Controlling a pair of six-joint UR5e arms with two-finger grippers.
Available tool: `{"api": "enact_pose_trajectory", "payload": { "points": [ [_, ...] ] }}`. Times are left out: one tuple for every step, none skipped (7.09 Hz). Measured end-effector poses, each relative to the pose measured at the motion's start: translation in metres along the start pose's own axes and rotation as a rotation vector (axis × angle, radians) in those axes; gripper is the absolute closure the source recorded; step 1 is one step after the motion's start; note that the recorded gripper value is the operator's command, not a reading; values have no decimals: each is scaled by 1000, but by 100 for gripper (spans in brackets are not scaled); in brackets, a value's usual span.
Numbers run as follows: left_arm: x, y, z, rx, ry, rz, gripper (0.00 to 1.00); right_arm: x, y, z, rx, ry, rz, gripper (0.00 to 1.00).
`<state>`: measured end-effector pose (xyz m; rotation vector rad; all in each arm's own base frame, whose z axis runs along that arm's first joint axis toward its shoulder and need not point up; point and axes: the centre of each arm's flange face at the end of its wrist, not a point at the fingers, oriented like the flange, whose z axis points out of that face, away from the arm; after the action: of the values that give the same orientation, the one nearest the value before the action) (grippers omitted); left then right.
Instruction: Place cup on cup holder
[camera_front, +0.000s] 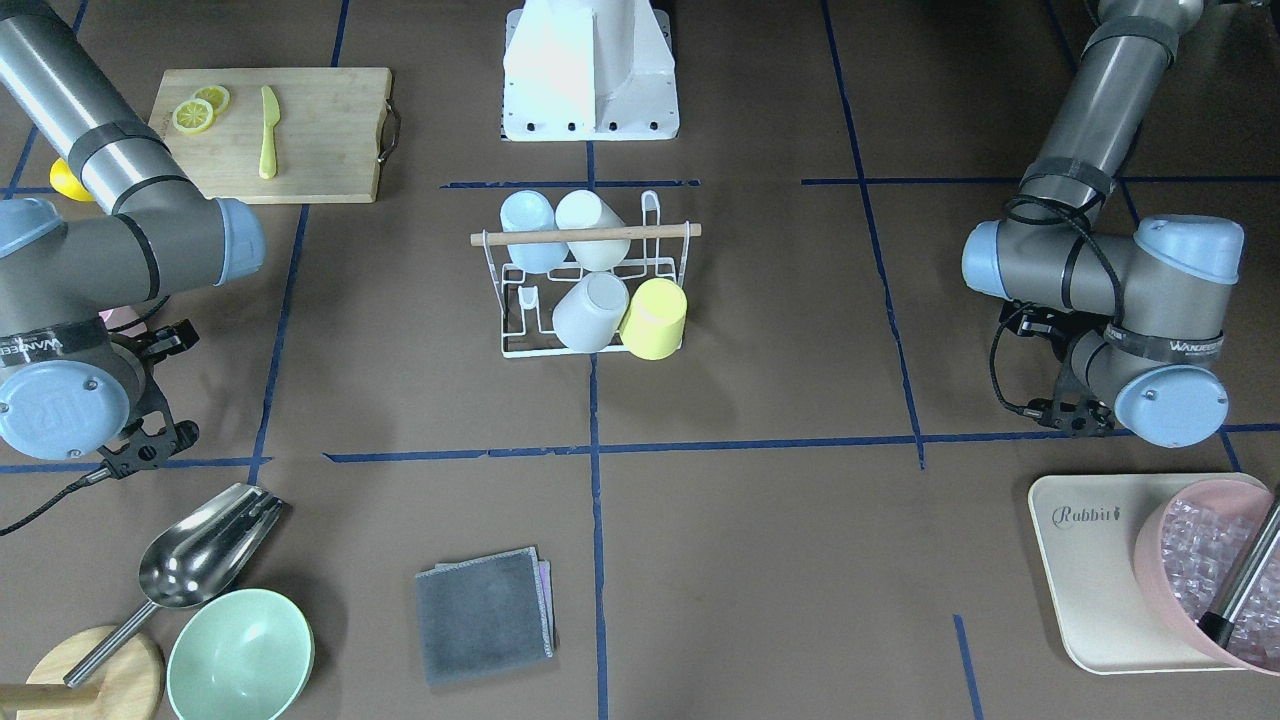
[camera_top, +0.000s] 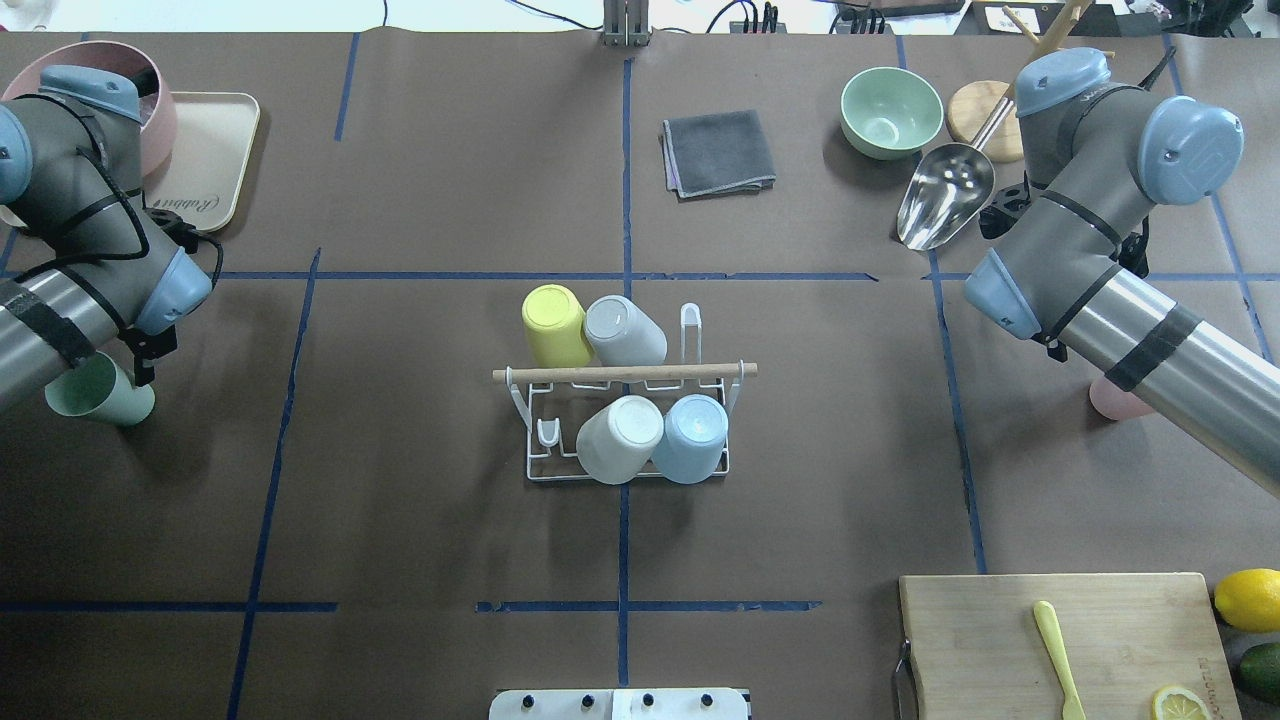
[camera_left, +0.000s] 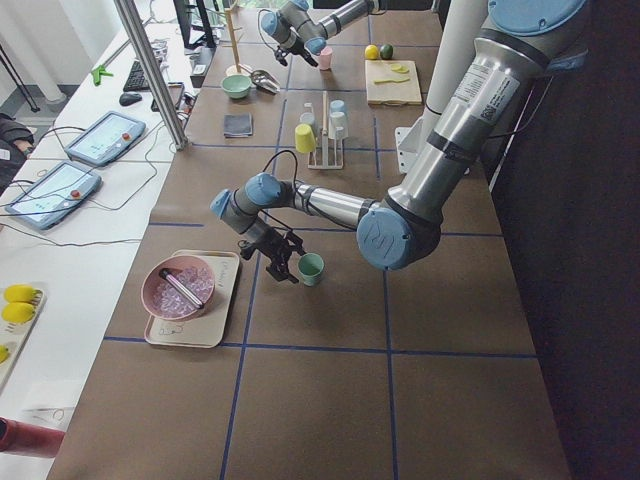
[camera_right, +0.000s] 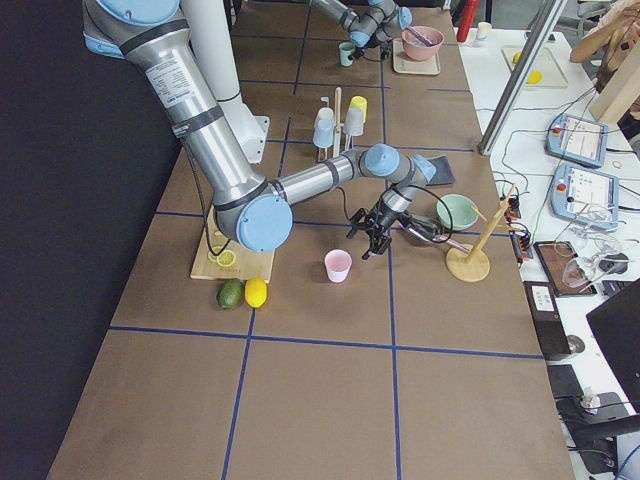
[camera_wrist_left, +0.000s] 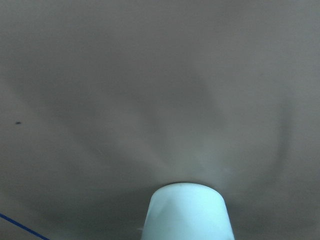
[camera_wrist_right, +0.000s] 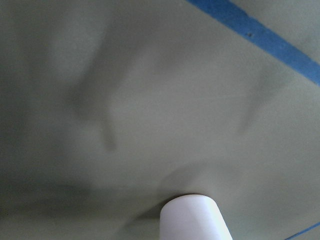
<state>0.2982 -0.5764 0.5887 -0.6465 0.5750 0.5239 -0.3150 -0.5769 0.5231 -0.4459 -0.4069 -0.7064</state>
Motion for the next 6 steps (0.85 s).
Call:
{"api": "enact_pose_trajectory", "payload": {
  "points": [
    [0, -2, 7, -19, 5, -9, 0, -4, -2, 5, -15, 28, -23, 0],
    [2, -2, 12, -37, 21, -21, 0, -11, -5, 12, -33, 49, -45, 0],
    [3, -1, 16, -55, 41, -36, 0, -19, -7, 22, -55, 68, -66, 0],
    [3, 0, 19, -73, 55, -48, 0, -22, -6, 29, -78, 86, -80, 0],
    [3, 2, 22, -92, 63, -55, 0, -21, -4, 32, -107, 110, -87, 0],
    [3, 4, 25, -109, 66, -55, 0, -18, -2, 35, -137, 128, -94, 0]
  ]
}}
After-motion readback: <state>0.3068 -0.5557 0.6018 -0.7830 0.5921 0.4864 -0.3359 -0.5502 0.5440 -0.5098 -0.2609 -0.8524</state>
